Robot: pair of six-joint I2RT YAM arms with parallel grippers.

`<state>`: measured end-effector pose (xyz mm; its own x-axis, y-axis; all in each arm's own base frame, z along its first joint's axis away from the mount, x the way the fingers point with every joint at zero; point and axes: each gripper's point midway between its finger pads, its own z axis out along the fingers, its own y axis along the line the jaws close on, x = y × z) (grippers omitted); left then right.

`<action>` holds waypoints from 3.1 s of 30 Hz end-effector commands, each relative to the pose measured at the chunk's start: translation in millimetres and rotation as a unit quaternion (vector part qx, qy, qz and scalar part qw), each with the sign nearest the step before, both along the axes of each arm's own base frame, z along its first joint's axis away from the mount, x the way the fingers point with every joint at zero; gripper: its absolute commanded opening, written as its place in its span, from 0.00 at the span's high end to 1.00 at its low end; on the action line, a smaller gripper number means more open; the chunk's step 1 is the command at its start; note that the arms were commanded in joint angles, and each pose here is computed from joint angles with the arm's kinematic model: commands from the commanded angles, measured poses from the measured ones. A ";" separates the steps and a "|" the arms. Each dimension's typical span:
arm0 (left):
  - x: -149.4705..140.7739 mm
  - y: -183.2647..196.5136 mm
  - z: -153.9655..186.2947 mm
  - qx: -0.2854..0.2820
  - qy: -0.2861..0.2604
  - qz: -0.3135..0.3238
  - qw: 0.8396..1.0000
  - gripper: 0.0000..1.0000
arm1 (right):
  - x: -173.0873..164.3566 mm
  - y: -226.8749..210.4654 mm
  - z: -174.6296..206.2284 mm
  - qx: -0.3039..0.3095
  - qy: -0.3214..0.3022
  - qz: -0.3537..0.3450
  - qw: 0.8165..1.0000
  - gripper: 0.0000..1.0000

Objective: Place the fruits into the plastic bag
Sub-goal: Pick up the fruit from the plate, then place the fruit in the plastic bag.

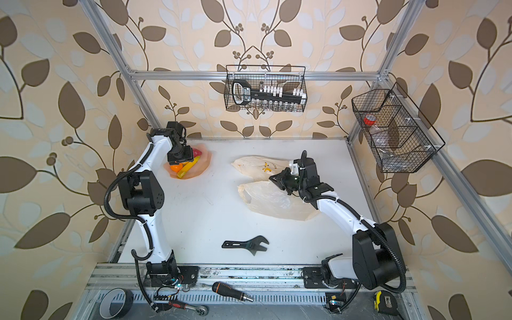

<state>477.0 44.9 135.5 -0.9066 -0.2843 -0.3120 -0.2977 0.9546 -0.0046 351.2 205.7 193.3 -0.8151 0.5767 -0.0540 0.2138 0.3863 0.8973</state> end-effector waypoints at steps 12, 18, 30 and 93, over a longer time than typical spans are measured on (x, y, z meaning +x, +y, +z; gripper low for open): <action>38.4 22.7 -28.5 0.050 0.001 -0.016 0.999 0.40 | 3.4 7.7 11.8 0.000 -0.007 0.012 1.000 1.00; 41.6 21.9 -44.5 0.047 0.011 -0.017 0.999 0.42 | 4.3 8.0 11.5 -0.002 -0.006 0.011 1.000 1.00; 31.2 17.6 -80.0 0.033 0.048 -0.015 0.998 0.43 | 5.8 10.8 12.2 -0.002 -0.008 0.011 1.000 1.00; -83.1 -214.4 26.5 -0.474 -0.047 -0.053 0.878 0.83 | 3.5 14.0 17.9 -0.001 -0.016 0.012 1.000 1.00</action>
<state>390.4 -152.4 139.9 -0.9223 -0.3861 -0.0147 -0.2297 0.5785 -0.7826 352.8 217.5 196.7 -0.8325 0.5511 -0.0567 0.2052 0.4018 0.8924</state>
